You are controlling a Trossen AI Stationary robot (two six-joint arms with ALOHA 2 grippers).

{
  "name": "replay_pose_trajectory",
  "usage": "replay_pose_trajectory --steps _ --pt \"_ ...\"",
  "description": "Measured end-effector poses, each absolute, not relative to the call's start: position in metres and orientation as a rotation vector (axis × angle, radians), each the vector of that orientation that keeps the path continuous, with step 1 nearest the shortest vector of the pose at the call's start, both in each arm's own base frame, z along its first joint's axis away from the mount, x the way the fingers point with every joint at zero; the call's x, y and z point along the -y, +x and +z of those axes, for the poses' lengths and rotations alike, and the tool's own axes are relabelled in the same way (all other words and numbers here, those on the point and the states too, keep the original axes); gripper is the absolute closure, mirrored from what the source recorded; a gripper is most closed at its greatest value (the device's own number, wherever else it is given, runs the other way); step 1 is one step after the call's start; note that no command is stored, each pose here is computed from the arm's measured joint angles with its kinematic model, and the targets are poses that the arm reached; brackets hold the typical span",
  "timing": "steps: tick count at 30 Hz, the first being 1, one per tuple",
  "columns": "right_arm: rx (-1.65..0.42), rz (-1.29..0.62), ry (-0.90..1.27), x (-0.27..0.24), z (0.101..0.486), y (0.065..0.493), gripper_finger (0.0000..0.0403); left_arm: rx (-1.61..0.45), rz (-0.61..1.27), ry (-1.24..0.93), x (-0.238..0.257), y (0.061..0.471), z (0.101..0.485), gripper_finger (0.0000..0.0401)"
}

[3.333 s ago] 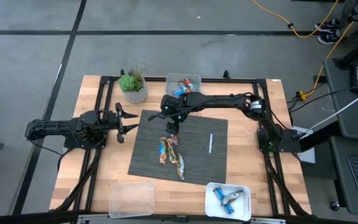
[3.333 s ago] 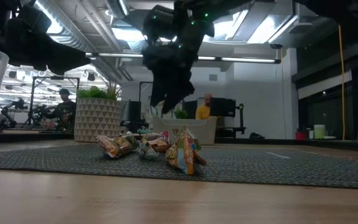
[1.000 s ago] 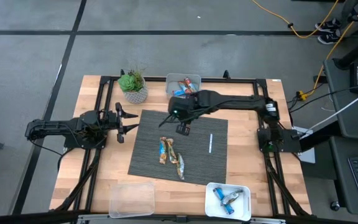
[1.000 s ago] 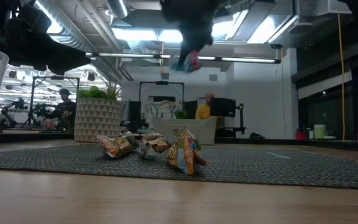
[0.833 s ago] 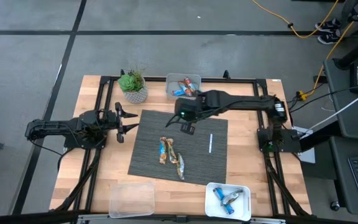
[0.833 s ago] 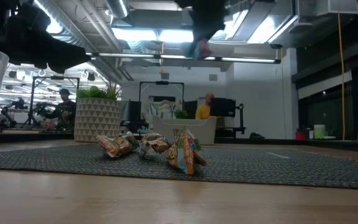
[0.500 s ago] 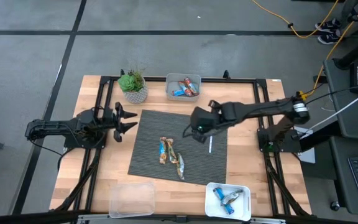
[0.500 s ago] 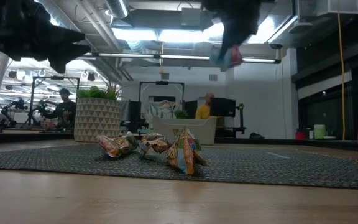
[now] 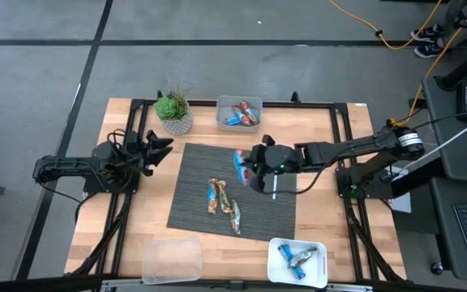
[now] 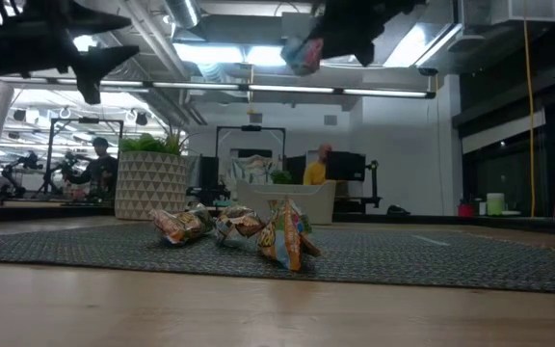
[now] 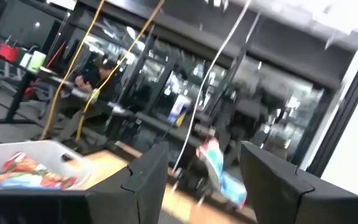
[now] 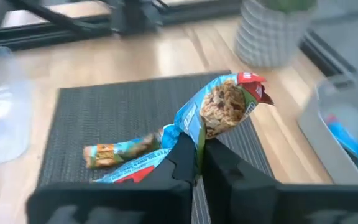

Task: Pick and place Granola Bars by type
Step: Put the red granola bar into the gray bin

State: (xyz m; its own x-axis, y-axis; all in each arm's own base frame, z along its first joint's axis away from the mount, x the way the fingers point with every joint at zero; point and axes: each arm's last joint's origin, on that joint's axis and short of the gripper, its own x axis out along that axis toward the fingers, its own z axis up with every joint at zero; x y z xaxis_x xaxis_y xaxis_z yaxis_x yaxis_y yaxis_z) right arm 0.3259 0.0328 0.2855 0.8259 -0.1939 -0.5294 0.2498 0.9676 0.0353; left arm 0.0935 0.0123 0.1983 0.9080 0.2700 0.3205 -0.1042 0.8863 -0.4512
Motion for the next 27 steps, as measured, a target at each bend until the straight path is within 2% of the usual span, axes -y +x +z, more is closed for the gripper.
replay_pose_trajectory --steps 5,12,19,27 --pt "-0.52 -0.109 0.03 -0.036 0.288 0.328 0.0366 0.416 0.183 -0.497 -0.012 0.093 0.211 0.0221" --pt "-0.481 -0.021 -0.07 -0.037 0.292 0.329 0.0387 0.353 0.139 -0.464 -0.011 0.107 0.249 0.0232" --pt "-0.371 0.017 -0.114 -0.032 0.309 0.327 0.0364 0.214 0.021 -0.404 -0.01 0.152 0.291 0.0232" --pt "-0.232 0.046 -0.181 -0.031 0.326 0.326 0.0388 0.072 -0.038 -0.365 -0.012 0.213 0.306 0.0233"
